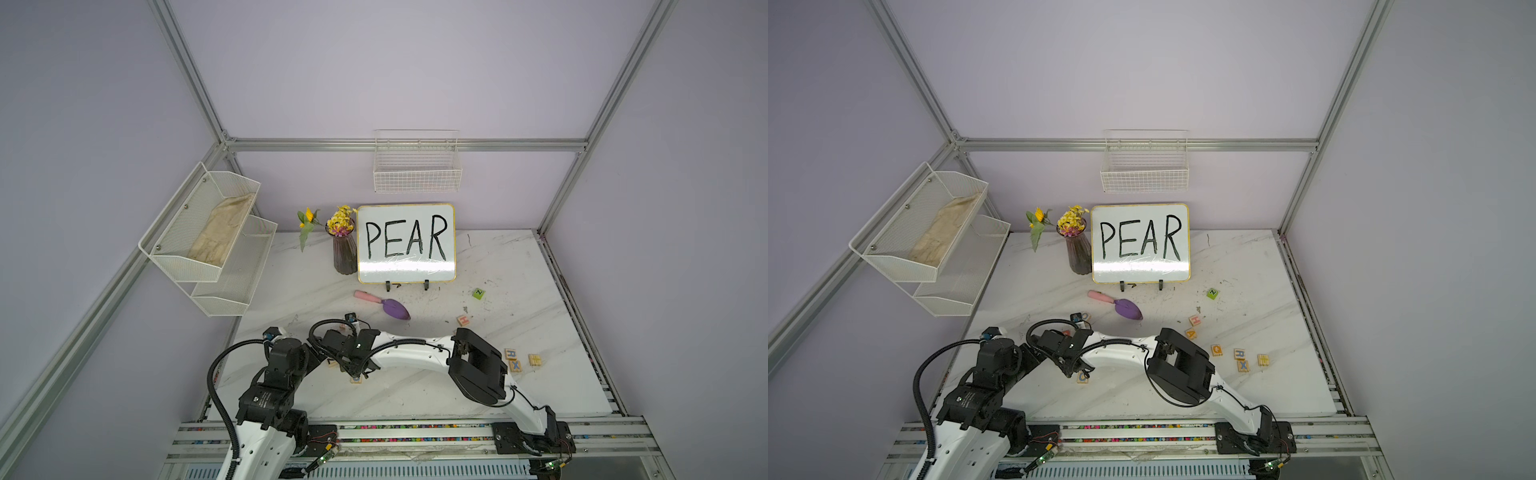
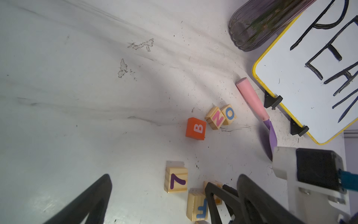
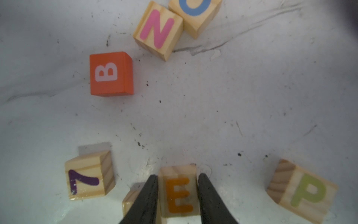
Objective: Spell the uppercase word “pear” with letter blocks
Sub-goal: Pick up the letter block from the center of the board.
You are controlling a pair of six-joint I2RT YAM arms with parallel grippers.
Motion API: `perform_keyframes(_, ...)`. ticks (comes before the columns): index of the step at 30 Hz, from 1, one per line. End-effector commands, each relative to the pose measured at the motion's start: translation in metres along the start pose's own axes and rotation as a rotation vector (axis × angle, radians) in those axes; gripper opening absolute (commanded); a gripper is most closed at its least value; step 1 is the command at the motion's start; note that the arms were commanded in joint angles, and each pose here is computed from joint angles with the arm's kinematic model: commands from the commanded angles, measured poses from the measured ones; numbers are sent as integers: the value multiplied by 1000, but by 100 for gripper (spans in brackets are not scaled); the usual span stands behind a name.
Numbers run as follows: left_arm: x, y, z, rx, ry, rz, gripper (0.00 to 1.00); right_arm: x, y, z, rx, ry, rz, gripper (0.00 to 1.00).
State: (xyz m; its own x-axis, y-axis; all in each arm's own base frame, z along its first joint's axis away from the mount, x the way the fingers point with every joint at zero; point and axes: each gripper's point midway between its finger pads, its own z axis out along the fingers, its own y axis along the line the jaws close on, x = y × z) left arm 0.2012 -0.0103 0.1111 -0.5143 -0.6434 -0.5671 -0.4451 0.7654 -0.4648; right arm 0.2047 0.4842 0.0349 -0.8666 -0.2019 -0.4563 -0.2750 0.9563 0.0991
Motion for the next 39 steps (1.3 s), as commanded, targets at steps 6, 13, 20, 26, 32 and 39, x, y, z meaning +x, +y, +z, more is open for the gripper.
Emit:
perform_keyframes(6, -7, -39, -4, 190, -22, -1, 100, 39, -27, 27, 131, 96, -37, 36)
perform_keyframes(13, -8, -39, -4, 192, -25, -2, 100, 41, -31, 33, 143, 117, -35, 40)
perform_keyframes(20, -9, -39, -5, 191, -29, -3, 100, 32, -40, 32, 172, 90, -41, 34)
perform_keyframes(26, -9, -41, -4, 196, -28, -1, 100, 14, -44, 20, 179, 6, -52, 29)
perform_keyframes(32, -11, -50, -3, 236, -31, 13, 100, -16, -48, -12, 172, -117, -30, 28)
perform_keyframes(39, -12, -73, -3, 335, -15, 47, 100, -34, -52, -43, 149, -180, 6, 28)
